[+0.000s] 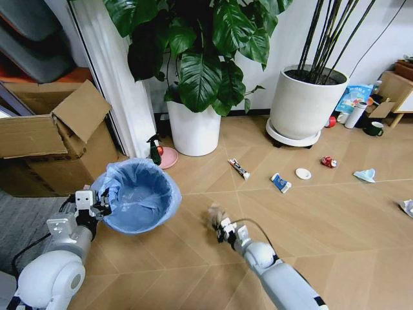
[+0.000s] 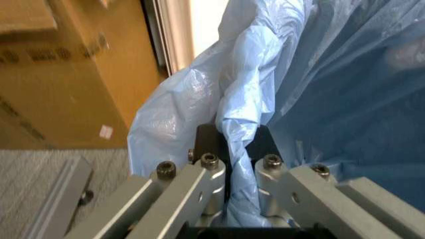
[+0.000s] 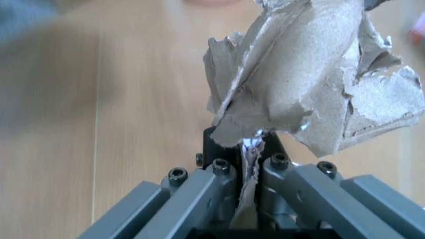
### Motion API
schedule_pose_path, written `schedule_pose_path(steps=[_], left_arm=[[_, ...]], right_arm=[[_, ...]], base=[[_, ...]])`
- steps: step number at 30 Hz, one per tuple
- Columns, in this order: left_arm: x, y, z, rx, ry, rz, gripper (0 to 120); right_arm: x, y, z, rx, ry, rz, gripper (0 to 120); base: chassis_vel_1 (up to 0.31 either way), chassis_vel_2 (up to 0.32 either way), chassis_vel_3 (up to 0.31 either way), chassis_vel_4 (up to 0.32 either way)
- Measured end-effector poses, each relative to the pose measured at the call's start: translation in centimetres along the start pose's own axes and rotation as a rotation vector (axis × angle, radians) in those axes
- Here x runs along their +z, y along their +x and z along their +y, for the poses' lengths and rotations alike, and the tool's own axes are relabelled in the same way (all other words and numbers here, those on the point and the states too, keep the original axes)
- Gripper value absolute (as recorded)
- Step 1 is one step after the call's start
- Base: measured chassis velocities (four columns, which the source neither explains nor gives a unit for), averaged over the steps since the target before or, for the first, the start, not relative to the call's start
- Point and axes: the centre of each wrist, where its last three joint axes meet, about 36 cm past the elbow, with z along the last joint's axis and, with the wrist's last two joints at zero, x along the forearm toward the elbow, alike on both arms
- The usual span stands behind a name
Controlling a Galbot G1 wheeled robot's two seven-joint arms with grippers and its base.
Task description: Pick up the trash bin and place the garbage on the floor into it.
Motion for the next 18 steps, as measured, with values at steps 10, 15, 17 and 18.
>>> schedule_pose_path(steps=[10, 15, 17, 18], left_arm=[[0.1, -2.2, 0.0, 0.081, 0.024, 0.150, 0], [0.3, -3.3, -0.3, 0.117, 0.059, 0.208, 0], [0.4, -3.3, -0.3, 0.117, 0.063, 0.213, 0], [0.4, -3.3, -0.4, 0.118, 0.069, 0.218, 0]], right_arm=[[-15.9, 5.7, -1.5, -0.084, 0.019, -0.277, 0], [-22.4, 5.9, 2.7, -0.266, 0.013, -0.371, 0], [-23.3, 5.4, 4.4, -0.324, 0.000, -0.378, 0], [-23.9, 5.0, 5.8, -0.370, -0.012, -0.382, 0]], base=[[0.000, 0.000, 0.000, 0.000], [0.000, 0.000, 0.000, 0.000], [0.000, 0.000, 0.000, 0.000], [0.000, 0.000, 0.000, 0.000]])
